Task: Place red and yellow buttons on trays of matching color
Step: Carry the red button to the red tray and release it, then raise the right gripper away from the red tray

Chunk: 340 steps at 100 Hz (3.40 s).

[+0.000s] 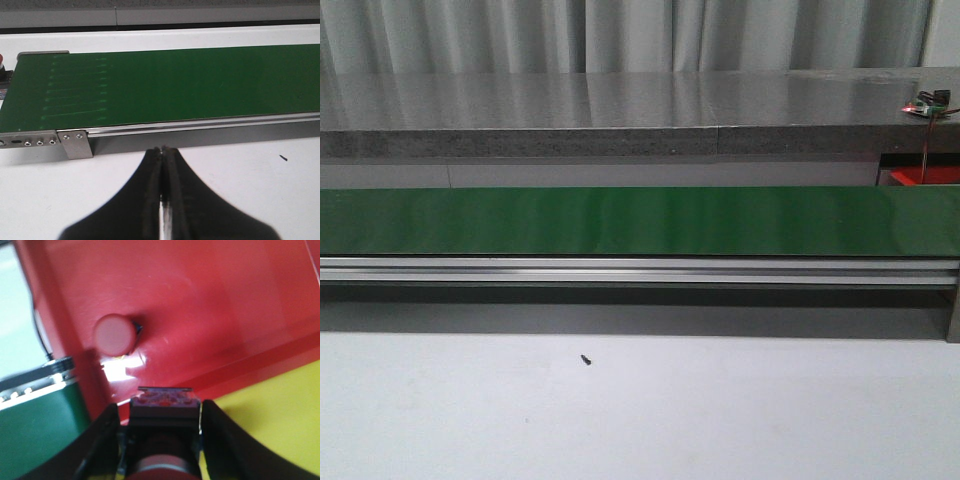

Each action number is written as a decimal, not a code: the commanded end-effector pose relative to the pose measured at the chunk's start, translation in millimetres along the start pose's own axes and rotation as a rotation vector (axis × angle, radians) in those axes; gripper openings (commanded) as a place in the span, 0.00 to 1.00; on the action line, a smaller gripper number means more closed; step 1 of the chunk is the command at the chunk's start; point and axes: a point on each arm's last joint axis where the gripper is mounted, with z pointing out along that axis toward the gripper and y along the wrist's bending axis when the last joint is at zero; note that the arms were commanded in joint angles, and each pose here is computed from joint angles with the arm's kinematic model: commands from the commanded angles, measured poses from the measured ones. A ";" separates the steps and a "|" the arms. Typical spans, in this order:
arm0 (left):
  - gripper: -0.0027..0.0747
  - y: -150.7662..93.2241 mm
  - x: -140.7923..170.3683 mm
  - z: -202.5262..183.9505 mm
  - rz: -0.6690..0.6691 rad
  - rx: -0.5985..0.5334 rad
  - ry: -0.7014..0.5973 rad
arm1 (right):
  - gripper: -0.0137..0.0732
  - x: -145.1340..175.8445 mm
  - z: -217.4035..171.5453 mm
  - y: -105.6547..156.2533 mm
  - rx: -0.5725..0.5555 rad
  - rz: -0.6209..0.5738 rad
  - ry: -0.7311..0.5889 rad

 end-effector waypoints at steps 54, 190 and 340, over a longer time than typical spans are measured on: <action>0.01 -1.3 -14.1 -4.4 -0.011 0.003 -0.092 | 0.41 -45.8 72.5 -22.9 0.028 0.019 -0.016; 0.01 -1.3 -14.1 -4.4 -0.011 0.003 -0.092 | 0.78 -62.2 34.8 -33.9 0.029 0.035 -0.082; 0.01 -1.3 -14.1 -4.4 -0.011 0.003 -0.092 | 0.14 143.9 -183.4 51.3 -0.235 -0.220 -0.271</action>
